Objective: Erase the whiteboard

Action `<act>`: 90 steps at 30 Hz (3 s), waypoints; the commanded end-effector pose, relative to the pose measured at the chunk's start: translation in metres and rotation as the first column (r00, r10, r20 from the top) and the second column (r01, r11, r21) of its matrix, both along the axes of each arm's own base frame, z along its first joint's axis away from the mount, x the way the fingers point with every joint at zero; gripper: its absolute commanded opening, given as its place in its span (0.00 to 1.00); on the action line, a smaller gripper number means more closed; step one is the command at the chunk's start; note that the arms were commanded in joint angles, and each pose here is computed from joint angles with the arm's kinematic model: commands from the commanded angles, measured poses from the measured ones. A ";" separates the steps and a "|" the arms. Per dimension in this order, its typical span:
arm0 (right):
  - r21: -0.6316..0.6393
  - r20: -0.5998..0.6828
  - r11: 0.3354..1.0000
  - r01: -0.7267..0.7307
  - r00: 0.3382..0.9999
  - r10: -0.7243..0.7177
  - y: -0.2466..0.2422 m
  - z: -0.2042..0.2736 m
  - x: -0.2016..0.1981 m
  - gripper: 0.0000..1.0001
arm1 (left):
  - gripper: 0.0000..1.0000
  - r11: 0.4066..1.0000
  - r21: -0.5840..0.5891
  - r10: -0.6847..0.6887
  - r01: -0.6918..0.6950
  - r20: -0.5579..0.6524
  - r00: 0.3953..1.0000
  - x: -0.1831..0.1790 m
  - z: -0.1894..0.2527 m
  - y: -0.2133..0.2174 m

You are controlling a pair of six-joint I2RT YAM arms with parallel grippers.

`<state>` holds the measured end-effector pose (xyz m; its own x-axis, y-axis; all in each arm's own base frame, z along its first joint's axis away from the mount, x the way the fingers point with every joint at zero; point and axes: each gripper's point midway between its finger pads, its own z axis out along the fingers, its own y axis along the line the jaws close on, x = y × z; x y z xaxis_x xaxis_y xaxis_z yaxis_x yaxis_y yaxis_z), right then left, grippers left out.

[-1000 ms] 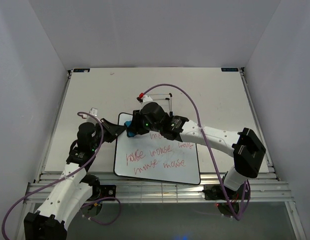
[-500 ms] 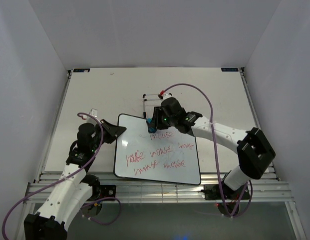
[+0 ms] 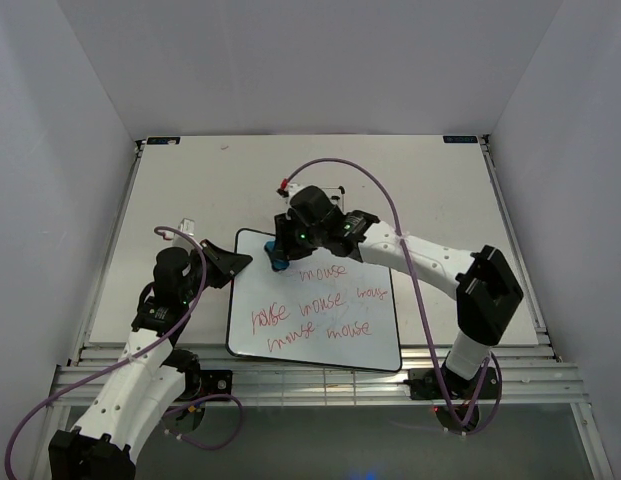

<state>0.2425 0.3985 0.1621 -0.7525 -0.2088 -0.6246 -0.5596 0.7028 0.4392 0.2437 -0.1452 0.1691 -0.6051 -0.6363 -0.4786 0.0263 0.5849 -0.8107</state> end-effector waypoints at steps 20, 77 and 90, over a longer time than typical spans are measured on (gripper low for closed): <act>-0.252 -0.138 0.967 -0.036 0.990 0.001 -0.007 -0.078 0.013 0.08 | 0.00 0.990 0.085 -0.119 0.112 0.075 0.990 -0.009 0.003 -0.008; -0.008 -0.117 0.982 -0.186 0.976 0.184 -0.045 -0.024 -0.098 0.08 | 0.00 0.982 0.096 0.159 -0.162 0.035 0.987 0.022 -0.015 0.025; -0.108 -0.126 0.984 -0.144 0.983 0.130 -0.026 -0.055 -0.076 0.08 | 0.00 0.994 0.085 0.065 -0.070 0.053 0.996 0.014 -0.014 0.011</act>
<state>0.1563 0.4175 0.1647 -0.7136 -0.3476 -0.6083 -0.6846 0.5305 0.4999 0.2574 -0.1374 0.1601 -0.5423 -0.6888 -0.4811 -0.0159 0.5810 -0.8138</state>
